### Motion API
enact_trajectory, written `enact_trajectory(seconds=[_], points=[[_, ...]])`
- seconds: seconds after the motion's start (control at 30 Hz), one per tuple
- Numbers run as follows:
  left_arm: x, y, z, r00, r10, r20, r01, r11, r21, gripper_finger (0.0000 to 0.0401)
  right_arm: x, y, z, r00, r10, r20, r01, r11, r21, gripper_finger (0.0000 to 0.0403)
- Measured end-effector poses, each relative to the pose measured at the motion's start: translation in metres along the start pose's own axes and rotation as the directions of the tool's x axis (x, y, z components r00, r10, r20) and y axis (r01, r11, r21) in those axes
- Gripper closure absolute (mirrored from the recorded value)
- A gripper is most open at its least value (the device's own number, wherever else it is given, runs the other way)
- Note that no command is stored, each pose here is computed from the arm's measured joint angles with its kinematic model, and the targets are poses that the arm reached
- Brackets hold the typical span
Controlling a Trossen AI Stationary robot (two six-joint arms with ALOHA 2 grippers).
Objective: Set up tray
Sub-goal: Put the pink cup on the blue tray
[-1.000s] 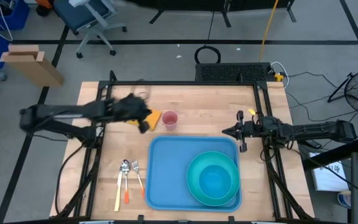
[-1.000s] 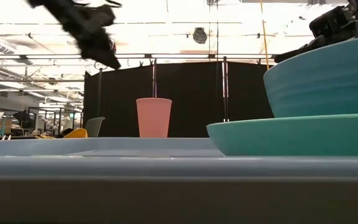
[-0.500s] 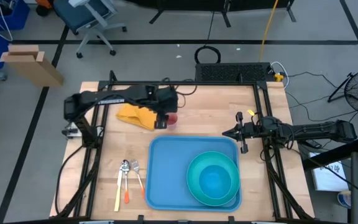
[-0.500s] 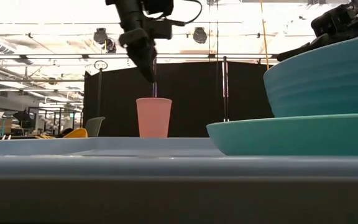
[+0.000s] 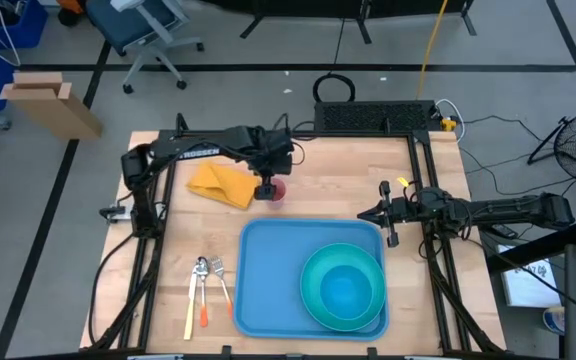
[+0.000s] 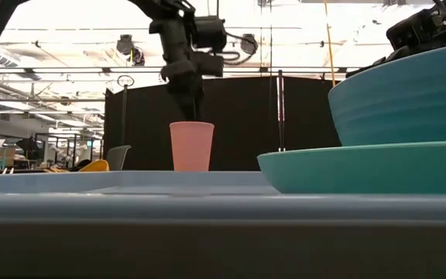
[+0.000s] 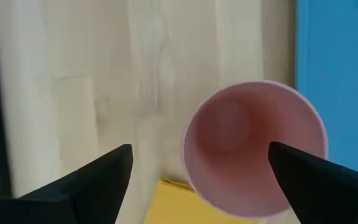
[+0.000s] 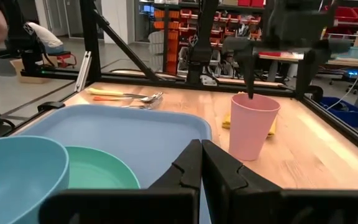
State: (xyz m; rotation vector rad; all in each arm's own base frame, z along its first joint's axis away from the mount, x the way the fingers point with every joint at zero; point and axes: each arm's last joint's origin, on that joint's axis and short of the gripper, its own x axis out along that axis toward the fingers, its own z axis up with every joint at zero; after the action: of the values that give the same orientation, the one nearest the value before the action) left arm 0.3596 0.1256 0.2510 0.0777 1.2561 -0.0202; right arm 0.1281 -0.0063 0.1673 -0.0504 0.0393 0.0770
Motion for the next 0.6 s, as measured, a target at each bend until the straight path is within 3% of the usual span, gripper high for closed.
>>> enact_trajectory(seconds=[0.4, 0.5, 0.6], points=[[0.058, 0.006, -0.004, 0.985, -0.05, -0.164, 0.056, 0.998, 0.037, 0.0022, 0.0, 0.0, 0.001, 1.0, -0.001, 0.005, 0.001, 1.0, 0.001, 0.0403], [0.06, 0.006, -0.004, 0.984, -0.051, -0.169, 0.06, 0.997, 0.049, 0.0049, 0.0, 0.0, 0.001, 1.0, -0.001, 0.005, 0.001, 1.0, 0.001, 0.0403], [0.06, 0.007, -0.005, 0.984, -0.05, -0.17, 0.059, 0.997, 0.047, 0.0102, 0.0, 0.0, 0.001, 1.0, -0.001, 0.005, 0.001, 1.0, 0.001, 0.0403]])
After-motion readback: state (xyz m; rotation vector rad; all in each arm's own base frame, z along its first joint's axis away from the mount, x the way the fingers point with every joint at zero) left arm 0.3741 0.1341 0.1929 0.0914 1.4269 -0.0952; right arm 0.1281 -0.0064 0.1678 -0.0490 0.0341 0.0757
